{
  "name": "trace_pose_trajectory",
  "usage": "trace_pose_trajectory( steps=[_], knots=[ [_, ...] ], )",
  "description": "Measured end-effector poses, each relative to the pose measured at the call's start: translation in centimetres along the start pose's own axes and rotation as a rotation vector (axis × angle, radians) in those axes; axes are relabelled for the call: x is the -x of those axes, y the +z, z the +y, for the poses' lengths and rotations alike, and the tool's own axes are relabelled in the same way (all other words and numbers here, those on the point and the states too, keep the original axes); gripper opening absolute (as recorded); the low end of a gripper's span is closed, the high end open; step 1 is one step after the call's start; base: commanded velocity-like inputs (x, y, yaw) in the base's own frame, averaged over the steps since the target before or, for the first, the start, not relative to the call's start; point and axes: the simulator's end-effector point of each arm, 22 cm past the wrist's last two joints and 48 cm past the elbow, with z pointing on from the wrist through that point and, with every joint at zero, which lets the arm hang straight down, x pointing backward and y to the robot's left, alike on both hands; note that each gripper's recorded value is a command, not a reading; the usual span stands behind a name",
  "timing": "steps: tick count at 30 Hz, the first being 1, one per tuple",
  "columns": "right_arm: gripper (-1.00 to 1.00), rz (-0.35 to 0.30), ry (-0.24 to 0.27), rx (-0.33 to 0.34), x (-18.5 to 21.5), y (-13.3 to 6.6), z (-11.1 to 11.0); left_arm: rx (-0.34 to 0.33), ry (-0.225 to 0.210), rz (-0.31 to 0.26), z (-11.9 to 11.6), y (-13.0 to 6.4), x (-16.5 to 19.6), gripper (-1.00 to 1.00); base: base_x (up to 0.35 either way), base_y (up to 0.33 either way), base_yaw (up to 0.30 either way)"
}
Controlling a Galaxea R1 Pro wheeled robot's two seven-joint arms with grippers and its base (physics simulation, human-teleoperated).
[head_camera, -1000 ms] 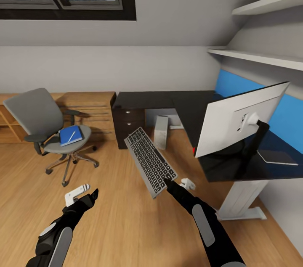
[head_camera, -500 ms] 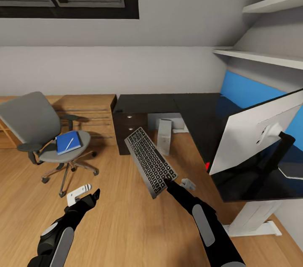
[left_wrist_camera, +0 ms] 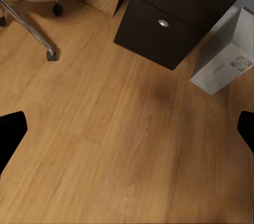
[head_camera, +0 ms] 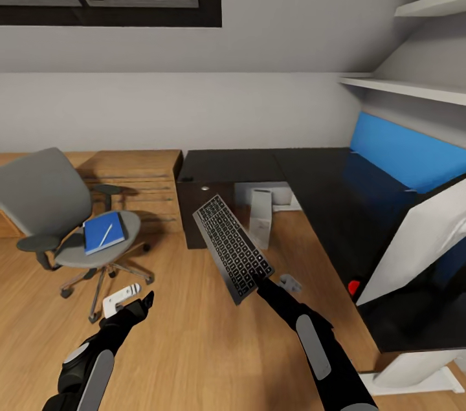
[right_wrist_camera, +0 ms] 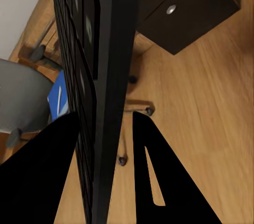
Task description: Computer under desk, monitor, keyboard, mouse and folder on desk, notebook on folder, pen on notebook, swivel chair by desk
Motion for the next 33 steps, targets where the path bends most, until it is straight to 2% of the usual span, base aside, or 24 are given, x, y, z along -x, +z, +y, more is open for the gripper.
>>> trace_pose_trajectory(
  steps=[20, 25, 33],
  knots=[
    [-1.00, 0.000, -0.004, -0.006, 1.3, -1.4, 1.5, -0.003, 0.006, 0.010, -0.9, -1.6, 1.3, 1.00, 0.317, 0.152, 0.000],
    [-1.00, 0.001, -0.005, -0.007, 1.3, -1.4, 1.6, -0.017, 0.018, 0.033, -1.6, -1.5, 0.4, 1.00, 0.318, 0.046, 0.000],
    [-1.00, -0.002, -0.012, -0.013, 1.6, -1.6, 1.2, -0.021, 0.022, 0.036, -1.8, -1.5, 0.2, 1.00, 0.320, 0.004, 0.000]
  ],
)
